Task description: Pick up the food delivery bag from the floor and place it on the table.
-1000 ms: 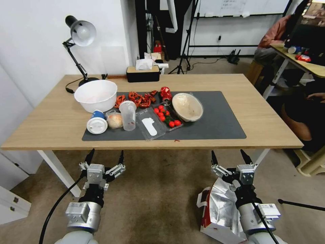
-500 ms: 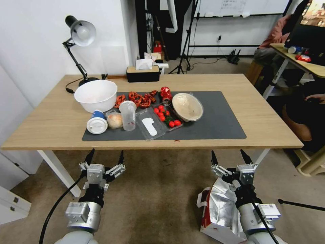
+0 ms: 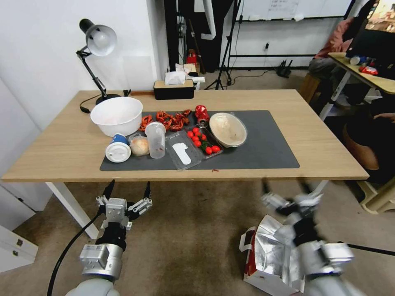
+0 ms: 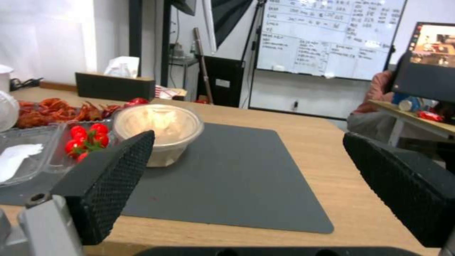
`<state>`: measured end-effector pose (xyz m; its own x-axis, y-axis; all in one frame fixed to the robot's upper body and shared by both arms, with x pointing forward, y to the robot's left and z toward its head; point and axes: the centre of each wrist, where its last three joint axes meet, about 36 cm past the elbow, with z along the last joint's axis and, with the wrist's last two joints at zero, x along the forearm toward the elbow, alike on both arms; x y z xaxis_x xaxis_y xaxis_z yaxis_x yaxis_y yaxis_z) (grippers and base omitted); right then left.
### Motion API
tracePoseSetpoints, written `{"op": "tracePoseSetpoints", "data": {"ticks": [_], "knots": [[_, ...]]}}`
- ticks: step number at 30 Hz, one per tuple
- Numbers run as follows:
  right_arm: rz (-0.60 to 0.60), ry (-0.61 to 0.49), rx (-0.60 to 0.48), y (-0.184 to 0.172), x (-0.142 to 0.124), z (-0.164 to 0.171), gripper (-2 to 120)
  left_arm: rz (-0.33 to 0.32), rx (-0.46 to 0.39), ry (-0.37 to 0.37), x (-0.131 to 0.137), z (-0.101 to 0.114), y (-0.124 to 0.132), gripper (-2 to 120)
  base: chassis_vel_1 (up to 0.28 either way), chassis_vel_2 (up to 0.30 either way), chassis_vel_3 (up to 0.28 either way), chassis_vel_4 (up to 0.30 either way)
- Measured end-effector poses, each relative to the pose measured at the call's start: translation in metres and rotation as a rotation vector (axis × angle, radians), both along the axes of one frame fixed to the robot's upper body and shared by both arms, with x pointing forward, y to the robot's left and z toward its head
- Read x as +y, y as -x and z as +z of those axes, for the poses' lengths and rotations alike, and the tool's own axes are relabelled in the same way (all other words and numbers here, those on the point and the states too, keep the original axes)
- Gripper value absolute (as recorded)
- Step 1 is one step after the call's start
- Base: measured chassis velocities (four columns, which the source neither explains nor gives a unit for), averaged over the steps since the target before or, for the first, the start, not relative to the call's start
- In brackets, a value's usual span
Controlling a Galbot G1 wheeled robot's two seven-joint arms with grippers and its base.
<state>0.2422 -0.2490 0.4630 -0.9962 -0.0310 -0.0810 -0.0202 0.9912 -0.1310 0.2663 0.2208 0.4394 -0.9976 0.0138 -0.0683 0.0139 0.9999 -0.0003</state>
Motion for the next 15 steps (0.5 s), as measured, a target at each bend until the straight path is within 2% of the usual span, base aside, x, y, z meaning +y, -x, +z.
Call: {"op": "tracePoseSetpoints", "data": {"ticks": [3, 5, 8, 15], "knots": [[0.007, -0.009, -0.002, 0.0, 0.0, 0.003, 100, -0.008, -0.022, 0.013, -0.004, 0.001, -0.015, 100, 0.0, 0.0, 0.0, 0.0], [0.001, -0.016, -0.003, 0.0, -0.002, 0.004, 100, -0.012, -0.013, 0.014, -0.007, -0.002, -0.015, 100, 0.0, 0.0, 0.0, 0.0], [-0.009, -0.014, -0.013, -0.004, -0.009, 0.005, 100, -0.007, 0.018, -0.007, -0.007, -0.009, -0.006, 100, 0.0, 0.0, 0.0, 0.0], [0.008, -0.062, -0.047, -0.013, -0.016, 0.003, 100, 0.026, 0.023, -0.034, -0.007, -0.014, 0.003, 96, 0.0, 0.0, 0.0, 0.0]]}}
